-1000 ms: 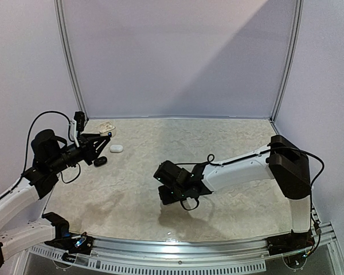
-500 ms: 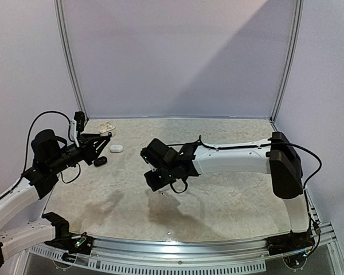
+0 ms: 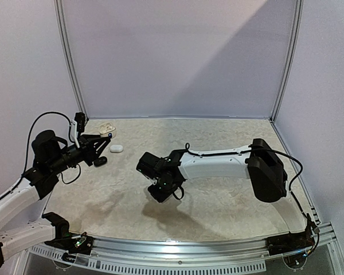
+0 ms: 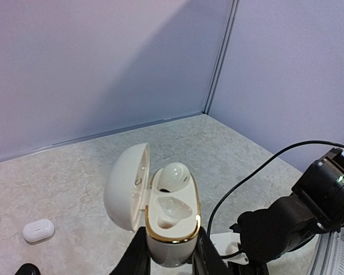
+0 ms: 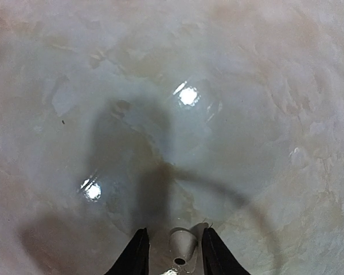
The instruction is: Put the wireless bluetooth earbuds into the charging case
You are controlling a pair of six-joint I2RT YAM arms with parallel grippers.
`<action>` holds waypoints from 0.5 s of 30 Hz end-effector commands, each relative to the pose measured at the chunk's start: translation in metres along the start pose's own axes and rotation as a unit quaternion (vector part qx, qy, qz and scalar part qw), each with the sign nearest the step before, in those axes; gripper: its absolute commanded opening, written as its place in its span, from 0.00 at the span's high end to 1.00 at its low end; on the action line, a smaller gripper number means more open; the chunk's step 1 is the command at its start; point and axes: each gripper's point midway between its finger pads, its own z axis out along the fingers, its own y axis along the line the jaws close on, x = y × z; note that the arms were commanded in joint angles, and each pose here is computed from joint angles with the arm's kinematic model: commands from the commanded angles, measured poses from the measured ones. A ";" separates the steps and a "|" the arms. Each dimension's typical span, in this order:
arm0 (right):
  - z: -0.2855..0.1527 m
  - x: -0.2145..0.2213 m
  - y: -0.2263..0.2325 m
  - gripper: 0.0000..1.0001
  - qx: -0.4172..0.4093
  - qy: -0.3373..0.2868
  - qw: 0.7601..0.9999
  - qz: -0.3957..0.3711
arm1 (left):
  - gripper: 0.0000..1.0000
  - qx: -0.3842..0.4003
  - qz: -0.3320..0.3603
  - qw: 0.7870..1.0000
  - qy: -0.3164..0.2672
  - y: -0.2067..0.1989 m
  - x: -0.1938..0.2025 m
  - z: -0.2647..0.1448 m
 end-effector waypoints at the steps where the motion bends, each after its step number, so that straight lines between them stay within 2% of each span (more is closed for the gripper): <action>1: 0.011 0.019 -0.002 0.71 0.012 0.039 0.999 -0.017 | 1.00 -0.004 0.001 1.000 0.011 0.003 0.009 0.001; 10: 0.005 0.009 0.001 0.92 0.004 0.022 0.999 -0.023 | 1.00 -0.003 0.002 1.000 0.011 0.003 0.009 0.001; 15: -0.021 -0.020 -0.004 1.00 0.003 -0.026 1.000 -0.014 | 1.00 0.016 0.019 1.000 0.008 -0.003 0.007 0.001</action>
